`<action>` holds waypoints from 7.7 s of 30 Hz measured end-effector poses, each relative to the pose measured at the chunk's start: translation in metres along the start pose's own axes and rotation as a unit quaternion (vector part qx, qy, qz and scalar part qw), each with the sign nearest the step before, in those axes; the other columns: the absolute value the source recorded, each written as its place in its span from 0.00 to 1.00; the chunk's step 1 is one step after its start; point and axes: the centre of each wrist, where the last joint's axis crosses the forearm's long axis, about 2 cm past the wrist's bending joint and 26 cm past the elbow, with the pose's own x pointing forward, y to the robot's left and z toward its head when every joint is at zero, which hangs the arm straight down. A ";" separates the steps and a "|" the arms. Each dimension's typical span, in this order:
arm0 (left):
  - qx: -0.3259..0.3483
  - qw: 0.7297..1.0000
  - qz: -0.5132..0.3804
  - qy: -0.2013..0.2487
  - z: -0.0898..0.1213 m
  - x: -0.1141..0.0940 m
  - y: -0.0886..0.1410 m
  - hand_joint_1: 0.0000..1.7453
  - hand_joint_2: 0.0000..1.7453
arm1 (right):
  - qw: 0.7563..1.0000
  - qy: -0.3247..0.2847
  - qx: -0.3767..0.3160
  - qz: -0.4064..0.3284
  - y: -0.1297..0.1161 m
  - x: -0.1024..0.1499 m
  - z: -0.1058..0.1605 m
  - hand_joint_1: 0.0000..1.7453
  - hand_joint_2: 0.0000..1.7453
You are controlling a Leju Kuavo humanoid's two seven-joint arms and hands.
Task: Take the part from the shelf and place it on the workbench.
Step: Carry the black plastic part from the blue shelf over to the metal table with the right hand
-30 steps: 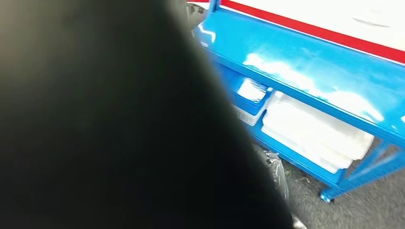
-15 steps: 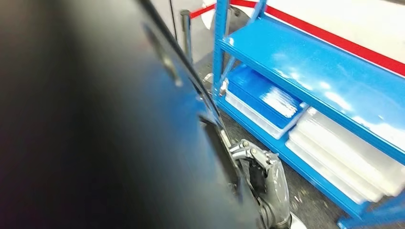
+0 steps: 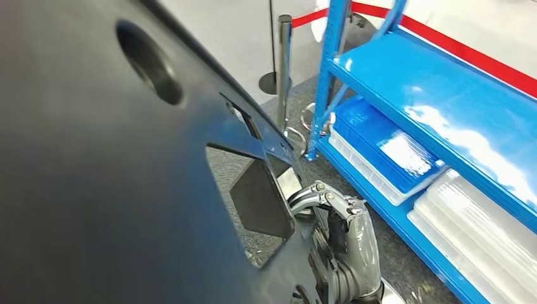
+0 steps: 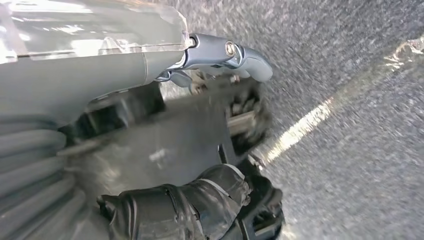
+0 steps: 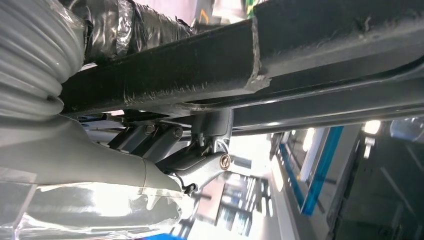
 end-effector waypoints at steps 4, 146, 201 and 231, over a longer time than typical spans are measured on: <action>-0.001 1.000 0.001 -0.001 0.000 -0.001 -0.001 0.00 1.00 | 1.000 0.014 0.004 -0.003 0.002 0.002 -0.004 1.00 1.00; -0.060 0.997 -0.045 0.003 -0.005 0.003 0.013 0.00 1.00 | 0.980 0.034 -0.086 -0.179 -0.002 -0.011 0.028 1.00 1.00; -0.056 0.998 -0.036 0.015 -0.004 0.001 0.012 0.00 1.00 | 0.960 0.000 -0.129 -0.250 -0.001 -0.010 0.025 1.00 1.00; -0.055 0.997 -0.049 0.007 -0.002 0.003 0.003 0.00 1.00 | 0.950 0.011 -0.161 -0.268 -0.008 -0.018 0.031 1.00 1.00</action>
